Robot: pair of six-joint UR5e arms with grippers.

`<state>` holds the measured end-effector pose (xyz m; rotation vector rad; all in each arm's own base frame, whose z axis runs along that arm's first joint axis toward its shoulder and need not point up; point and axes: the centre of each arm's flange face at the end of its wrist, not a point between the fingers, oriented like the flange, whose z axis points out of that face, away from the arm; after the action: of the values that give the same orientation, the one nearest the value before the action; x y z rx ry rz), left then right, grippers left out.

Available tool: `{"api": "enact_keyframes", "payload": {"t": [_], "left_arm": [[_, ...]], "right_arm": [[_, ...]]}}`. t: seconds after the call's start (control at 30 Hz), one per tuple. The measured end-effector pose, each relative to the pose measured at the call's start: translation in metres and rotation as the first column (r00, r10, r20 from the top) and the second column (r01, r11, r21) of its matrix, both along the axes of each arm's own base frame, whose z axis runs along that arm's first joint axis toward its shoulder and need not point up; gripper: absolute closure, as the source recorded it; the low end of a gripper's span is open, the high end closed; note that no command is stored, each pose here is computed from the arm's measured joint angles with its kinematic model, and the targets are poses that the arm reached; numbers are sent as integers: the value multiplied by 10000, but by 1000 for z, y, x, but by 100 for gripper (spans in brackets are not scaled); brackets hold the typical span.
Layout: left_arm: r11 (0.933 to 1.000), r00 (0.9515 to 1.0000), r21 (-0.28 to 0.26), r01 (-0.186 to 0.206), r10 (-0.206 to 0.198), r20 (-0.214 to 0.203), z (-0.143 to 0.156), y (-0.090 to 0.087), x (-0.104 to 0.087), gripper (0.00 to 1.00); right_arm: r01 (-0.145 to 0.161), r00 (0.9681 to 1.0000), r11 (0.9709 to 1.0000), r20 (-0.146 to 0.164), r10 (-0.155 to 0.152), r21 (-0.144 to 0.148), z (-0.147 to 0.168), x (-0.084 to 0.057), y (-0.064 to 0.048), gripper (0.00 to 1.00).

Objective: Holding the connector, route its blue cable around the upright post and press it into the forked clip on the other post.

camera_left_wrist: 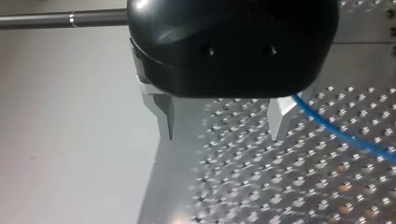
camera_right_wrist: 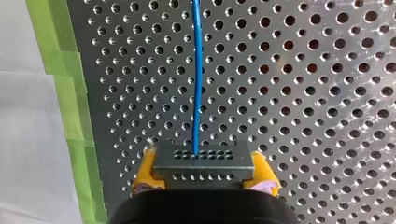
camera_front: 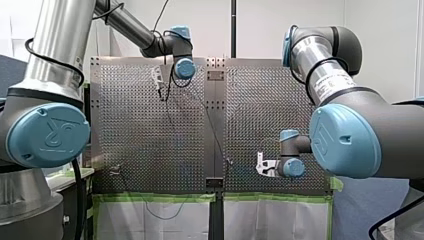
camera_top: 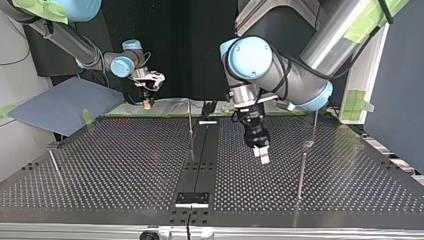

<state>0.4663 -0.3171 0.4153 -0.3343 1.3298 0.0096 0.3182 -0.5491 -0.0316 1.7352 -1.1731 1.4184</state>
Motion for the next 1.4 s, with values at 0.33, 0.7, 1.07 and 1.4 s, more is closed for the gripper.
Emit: {"api": "enact_keyframes", "payload": {"t": [0.33,0.7,1.07,1.4], "left_arm": [[9985,9984,30,-553,552,92,30,21,-11,0],[9957,9956,-54,-924,924,168,53,37,-5,0],[9957,9956,-190,-908,912,199,67,60,8,0],[9888,9886,-192,-1478,1483,255,73,99,25,0]], "right_arm": [[-4,10000,10000,30,4,-7,0,1,0,100],[-18,10000,10000,-3,18,12,0,1,1,100],[-13,10000,10000,-6,13,18,0,1,1,100],[-12,10000,10000,-10,12,38,0,0,1,100]]}}
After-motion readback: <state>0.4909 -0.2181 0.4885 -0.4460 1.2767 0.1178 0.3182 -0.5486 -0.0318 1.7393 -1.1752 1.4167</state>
